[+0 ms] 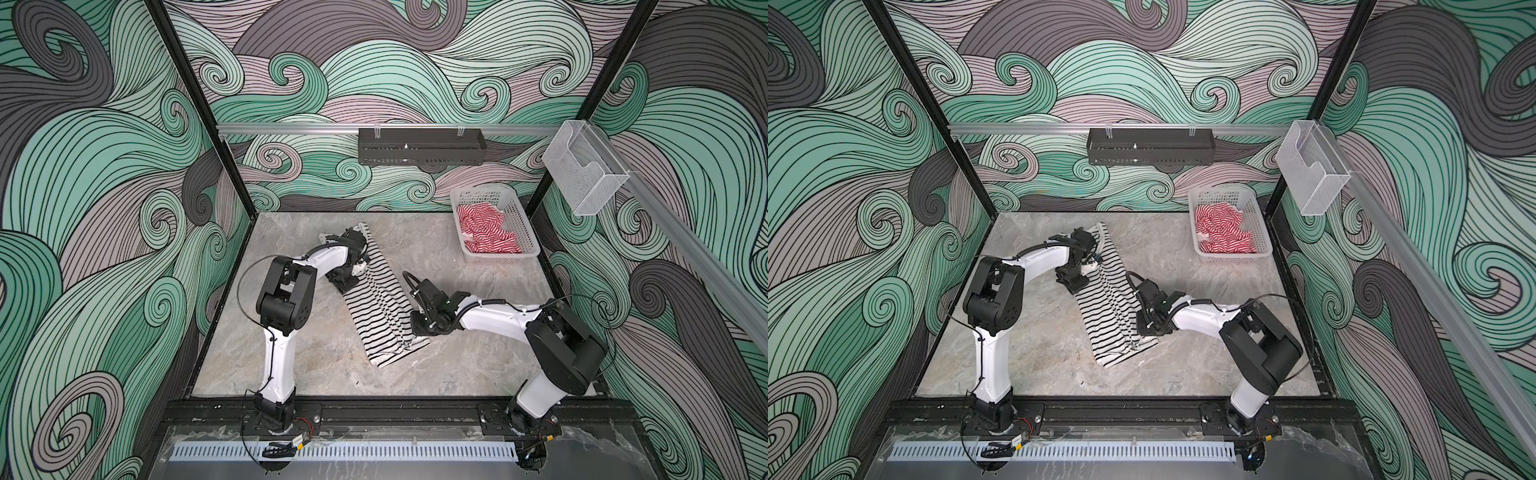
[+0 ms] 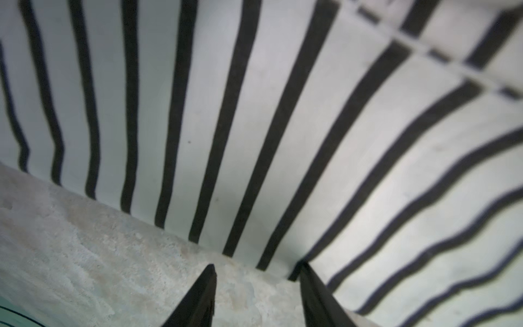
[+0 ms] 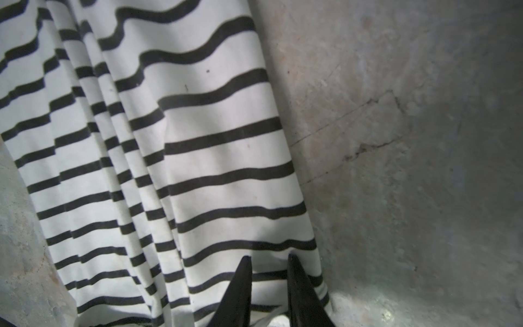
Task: Fold and stack tank tops
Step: Rotate the tank top at the center of the table, then fold the tank top at the top-center of the table.
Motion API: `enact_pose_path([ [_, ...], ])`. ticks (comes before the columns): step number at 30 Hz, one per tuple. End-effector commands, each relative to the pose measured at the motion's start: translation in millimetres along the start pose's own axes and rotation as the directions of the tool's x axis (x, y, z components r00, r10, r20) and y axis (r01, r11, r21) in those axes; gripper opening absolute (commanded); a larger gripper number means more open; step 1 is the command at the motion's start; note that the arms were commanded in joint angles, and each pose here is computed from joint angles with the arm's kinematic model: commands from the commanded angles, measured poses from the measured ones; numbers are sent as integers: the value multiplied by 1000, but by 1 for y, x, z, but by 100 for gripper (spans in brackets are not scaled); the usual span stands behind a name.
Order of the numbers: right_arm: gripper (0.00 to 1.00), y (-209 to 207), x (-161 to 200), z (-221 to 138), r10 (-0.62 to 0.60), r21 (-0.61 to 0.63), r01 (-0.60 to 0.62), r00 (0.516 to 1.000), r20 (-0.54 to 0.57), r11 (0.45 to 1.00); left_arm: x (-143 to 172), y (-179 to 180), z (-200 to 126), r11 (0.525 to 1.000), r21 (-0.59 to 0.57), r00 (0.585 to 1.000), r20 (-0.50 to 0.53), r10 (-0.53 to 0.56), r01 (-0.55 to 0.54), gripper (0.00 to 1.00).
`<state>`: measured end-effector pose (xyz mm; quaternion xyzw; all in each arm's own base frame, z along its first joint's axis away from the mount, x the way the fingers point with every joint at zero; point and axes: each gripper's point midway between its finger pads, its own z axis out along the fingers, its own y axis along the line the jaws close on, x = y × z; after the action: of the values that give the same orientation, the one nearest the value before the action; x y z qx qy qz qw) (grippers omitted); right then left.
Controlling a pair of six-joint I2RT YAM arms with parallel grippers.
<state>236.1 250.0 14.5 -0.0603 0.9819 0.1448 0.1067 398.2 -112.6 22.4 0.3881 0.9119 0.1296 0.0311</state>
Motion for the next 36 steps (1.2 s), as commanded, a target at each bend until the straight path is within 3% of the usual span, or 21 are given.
enact_pose_path([
  [1,24,-1,18,4,-7,3,7,1000,-26,1000,-9,10,23,998,-61,999,-36,32,-34,51],
  [8,24,6,51,9,-25,30,27,998,-64,999,-52,43,31,988,-134,997,-24,73,-75,51],
  [12,24,18,57,9,-17,18,18,998,-59,1000,-82,62,29,987,-155,999,7,51,-49,51],
  [16,25,16,53,-4,-28,52,29,999,-28,998,-89,68,16,991,-131,1000,16,-2,4,51],
  [22,49,21,39,-44,-47,-30,50,995,88,998,-60,52,-37,993,-79,985,155,-78,91,53],
  [27,51,22,47,-33,28,-138,-23,999,31,990,-21,17,-59,996,-29,972,223,-71,80,55],
  [36,53,42,42,5,163,-313,-172,985,-57,934,36,-48,-40,999,36,975,223,-5,-3,56],
])
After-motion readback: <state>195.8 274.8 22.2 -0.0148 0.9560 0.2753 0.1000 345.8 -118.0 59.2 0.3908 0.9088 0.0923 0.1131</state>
